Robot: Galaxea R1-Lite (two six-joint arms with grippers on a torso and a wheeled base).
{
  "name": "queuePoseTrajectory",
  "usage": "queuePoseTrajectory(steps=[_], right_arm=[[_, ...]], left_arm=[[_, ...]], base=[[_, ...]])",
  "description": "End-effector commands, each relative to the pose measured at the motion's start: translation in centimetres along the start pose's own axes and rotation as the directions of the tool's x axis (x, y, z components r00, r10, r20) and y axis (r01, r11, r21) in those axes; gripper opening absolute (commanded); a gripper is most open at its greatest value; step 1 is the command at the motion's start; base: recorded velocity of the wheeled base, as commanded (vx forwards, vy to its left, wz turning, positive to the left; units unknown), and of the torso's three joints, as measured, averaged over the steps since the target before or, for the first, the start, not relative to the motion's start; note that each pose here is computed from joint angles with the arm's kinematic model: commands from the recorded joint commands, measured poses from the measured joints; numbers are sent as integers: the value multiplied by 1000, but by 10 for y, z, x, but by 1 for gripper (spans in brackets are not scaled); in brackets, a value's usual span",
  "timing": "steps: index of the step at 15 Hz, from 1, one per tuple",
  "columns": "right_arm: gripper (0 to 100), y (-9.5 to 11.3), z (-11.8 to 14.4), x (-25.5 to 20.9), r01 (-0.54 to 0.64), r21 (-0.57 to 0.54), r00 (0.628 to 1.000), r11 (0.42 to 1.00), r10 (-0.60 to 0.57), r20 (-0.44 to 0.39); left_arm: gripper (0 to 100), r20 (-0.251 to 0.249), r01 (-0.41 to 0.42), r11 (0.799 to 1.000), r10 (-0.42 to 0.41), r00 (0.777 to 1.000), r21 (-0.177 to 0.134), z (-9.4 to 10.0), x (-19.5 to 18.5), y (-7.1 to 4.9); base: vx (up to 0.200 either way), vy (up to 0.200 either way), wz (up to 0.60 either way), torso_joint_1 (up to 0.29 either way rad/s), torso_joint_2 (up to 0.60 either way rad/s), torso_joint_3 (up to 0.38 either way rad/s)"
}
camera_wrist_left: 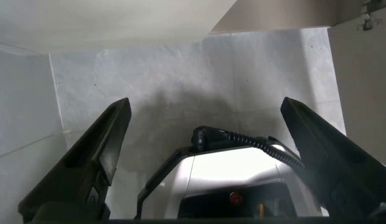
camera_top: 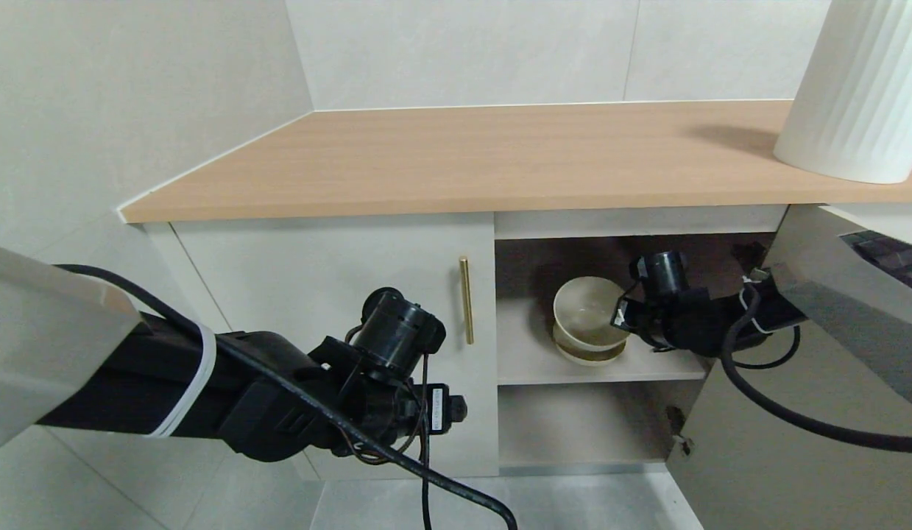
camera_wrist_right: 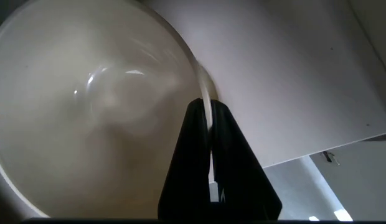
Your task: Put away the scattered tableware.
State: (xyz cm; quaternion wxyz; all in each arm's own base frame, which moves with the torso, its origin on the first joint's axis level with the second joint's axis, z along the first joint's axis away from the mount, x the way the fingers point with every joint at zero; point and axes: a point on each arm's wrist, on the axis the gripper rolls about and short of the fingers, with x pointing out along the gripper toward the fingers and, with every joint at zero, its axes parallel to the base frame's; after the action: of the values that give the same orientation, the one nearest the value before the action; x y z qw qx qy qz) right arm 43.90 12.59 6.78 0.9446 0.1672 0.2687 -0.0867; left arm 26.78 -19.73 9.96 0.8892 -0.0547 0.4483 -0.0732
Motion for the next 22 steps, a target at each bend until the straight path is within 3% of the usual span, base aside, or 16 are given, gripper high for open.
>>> queuePoseTrajectory(steps=[1,13,14,20,22], right_arm=[[0,-2,-7,8,11,-6,1000,1000,-11,-16],[0,-5,-13,13,26,-16,999,1000,-26,-30],[100,-6,-13,13,26,-16,999,1000,-26,-30],[100,-5,-9,6,17,-15,999,1000,-17,-26],[100,-5,-4,-8,4,-19,1000,1000,-5,-28]], left_arm=[[100,0,-1,1000,1,1000,-1,0,0,0],[100,2,0,1000,0,1000,-1,0,0,0],[100,2,0,1000,0,1000,-1,0,0,0],[100,4,1,1000,-1,1000,-2,1,-1,0],[100,42,9,1000,-8,999,-10,6,-13,0]], base=[[0,0,0,0,0,0],[0,0,0,0,0,0],[0,0,0,0,0,0],[0,0,0,0,0,0],[0,0,0,0,0,0]])
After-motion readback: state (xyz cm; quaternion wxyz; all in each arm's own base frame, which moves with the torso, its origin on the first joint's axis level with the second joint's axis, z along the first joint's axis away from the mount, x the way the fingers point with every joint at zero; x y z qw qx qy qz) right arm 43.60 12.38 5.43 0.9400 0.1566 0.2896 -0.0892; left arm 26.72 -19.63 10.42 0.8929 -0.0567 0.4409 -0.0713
